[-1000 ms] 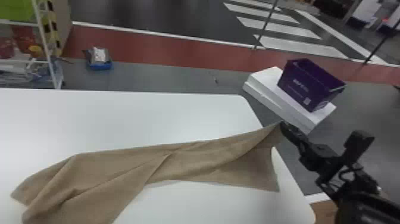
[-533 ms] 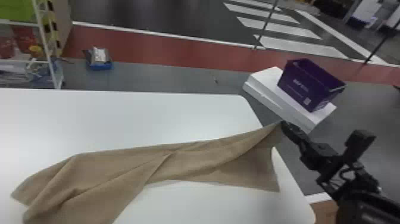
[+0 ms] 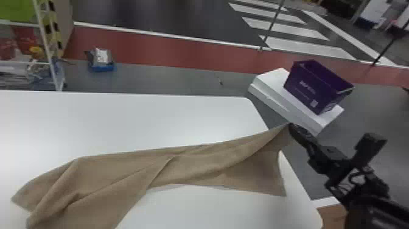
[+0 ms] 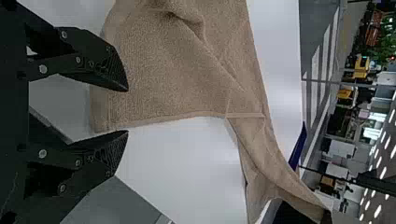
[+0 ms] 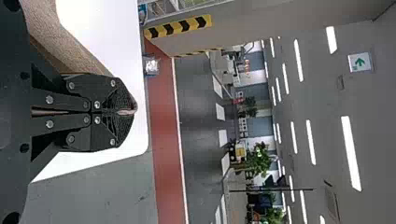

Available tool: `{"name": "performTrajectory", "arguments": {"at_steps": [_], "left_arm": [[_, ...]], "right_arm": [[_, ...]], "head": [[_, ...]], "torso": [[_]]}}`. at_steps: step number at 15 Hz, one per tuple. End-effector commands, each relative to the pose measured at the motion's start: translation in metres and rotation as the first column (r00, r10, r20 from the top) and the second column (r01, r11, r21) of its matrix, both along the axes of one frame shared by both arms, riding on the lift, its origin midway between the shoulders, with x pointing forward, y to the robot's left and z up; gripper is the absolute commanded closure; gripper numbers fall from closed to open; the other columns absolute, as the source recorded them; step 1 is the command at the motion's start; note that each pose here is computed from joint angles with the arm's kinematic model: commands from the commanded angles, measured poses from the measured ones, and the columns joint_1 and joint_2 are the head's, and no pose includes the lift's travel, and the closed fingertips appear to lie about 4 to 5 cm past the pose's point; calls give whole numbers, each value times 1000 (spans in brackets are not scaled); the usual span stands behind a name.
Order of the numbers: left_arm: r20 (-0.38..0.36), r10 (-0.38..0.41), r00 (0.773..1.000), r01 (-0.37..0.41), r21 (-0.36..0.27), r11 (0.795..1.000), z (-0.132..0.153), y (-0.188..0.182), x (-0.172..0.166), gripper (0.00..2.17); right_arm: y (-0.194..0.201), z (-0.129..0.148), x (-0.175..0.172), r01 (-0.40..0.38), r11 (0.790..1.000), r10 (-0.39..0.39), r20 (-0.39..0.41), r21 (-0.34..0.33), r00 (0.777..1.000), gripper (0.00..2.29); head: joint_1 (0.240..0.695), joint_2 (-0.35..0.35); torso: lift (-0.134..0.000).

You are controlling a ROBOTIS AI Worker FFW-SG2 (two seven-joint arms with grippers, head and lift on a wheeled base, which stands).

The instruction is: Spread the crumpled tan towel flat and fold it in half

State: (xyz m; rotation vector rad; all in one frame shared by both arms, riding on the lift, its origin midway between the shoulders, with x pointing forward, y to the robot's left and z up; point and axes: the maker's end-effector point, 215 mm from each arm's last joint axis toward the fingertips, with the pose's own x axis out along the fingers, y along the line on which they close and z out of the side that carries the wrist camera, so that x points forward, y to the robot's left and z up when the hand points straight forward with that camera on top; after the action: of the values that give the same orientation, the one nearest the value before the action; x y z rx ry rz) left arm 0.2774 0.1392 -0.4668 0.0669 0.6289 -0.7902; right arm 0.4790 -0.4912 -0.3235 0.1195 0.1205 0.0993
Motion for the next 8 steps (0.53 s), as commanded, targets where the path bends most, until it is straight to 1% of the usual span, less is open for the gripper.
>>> {"name": "performTrajectory", "arguments": {"at_steps": [1,6,7,8], "left_arm": [[4,-6,1000,5,8,1000,-1,0,1,701],[-3,4,1000,-4,49,999,-10,9,1,704],[-5,3,1000,-3,51,999,-12,10,2,799],[-2,16,1000,-16,60,998,-14,13,4,1204]], "right_arm": [[-1,1,-1,1,1000,-1,3,5,1000,2128],[1,1,0,-3,1000,3,5,11,1000,2128],[1,1,0,-3,1000,3,5,11,1000,2128],[0,1,0,-2,1000,2,4,14,1000,2128]], "head": [[695,-350],[695,-350],[695,-350],[695,-350]], "torso": [[-124],[-124],[-124],[-124]]}}
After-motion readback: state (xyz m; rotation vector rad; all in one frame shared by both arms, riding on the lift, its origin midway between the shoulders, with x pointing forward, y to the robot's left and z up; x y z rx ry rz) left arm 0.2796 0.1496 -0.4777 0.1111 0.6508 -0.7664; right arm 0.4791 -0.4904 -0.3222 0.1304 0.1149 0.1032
